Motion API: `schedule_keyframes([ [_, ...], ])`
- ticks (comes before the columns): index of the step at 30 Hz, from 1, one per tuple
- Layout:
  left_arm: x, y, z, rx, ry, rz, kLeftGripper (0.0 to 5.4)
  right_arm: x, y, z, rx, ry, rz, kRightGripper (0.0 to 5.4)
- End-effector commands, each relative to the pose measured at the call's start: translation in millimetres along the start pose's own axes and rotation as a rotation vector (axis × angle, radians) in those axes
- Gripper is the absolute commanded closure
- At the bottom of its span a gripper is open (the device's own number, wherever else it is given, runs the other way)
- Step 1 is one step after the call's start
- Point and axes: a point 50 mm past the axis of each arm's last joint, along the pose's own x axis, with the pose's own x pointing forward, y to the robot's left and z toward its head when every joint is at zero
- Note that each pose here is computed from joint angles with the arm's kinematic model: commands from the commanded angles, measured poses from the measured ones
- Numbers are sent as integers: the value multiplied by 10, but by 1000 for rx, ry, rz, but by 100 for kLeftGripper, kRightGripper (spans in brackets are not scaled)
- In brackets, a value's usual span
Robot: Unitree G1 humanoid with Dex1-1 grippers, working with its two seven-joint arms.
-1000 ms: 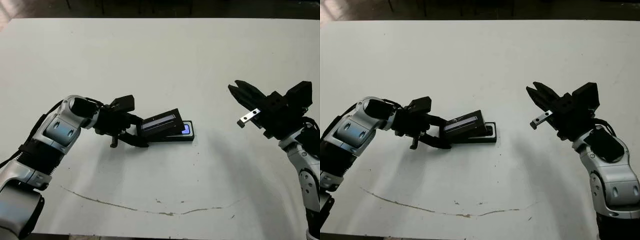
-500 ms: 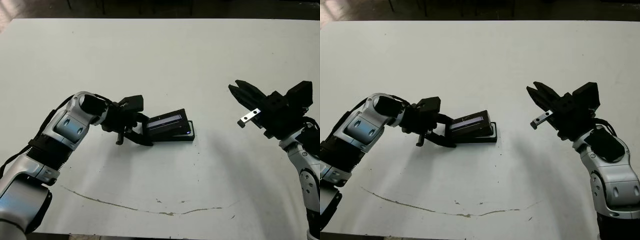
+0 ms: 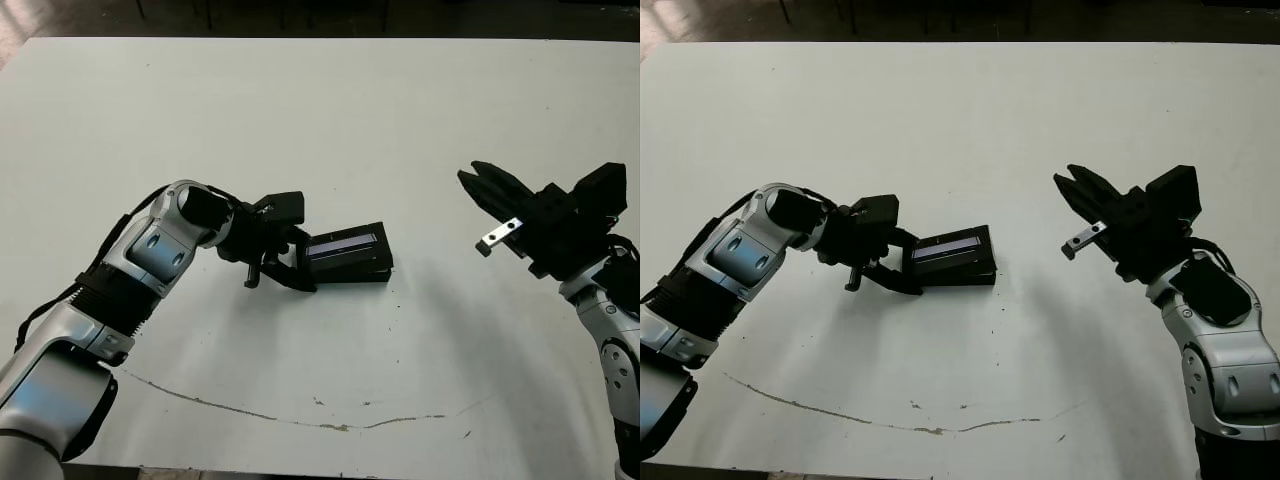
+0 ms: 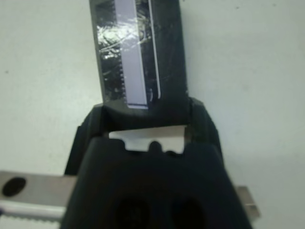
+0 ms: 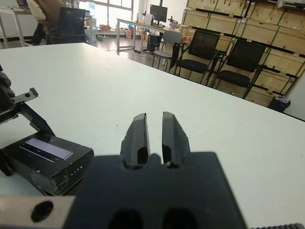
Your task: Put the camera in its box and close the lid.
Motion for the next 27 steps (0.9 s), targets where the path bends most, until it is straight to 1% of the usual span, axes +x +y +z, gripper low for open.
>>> schedule_keyframes([
  [1,173,-61,-49,-25,40,-24,384,-27,-6,-65,4,32,3,540],
  [4,233,-54,-15,9,58,-31,384,-34,3,-58,17,39,1,540],
  [7,279,-51,9,62,87,-48,384,-37,10,-53,12,24,5,540],
  [14,336,-54,45,102,142,-60,400,-34,20,-68,17,27,7,540],
  [19,349,-54,81,136,168,-62,400,-32,24,-71,14,27,6,540],
  [24,335,-41,120,179,224,-70,405,-35,31,-73,24,31,2,540],
  [27,319,-38,110,173,258,-89,414,-33,31,-69,16,25,6,540],
])
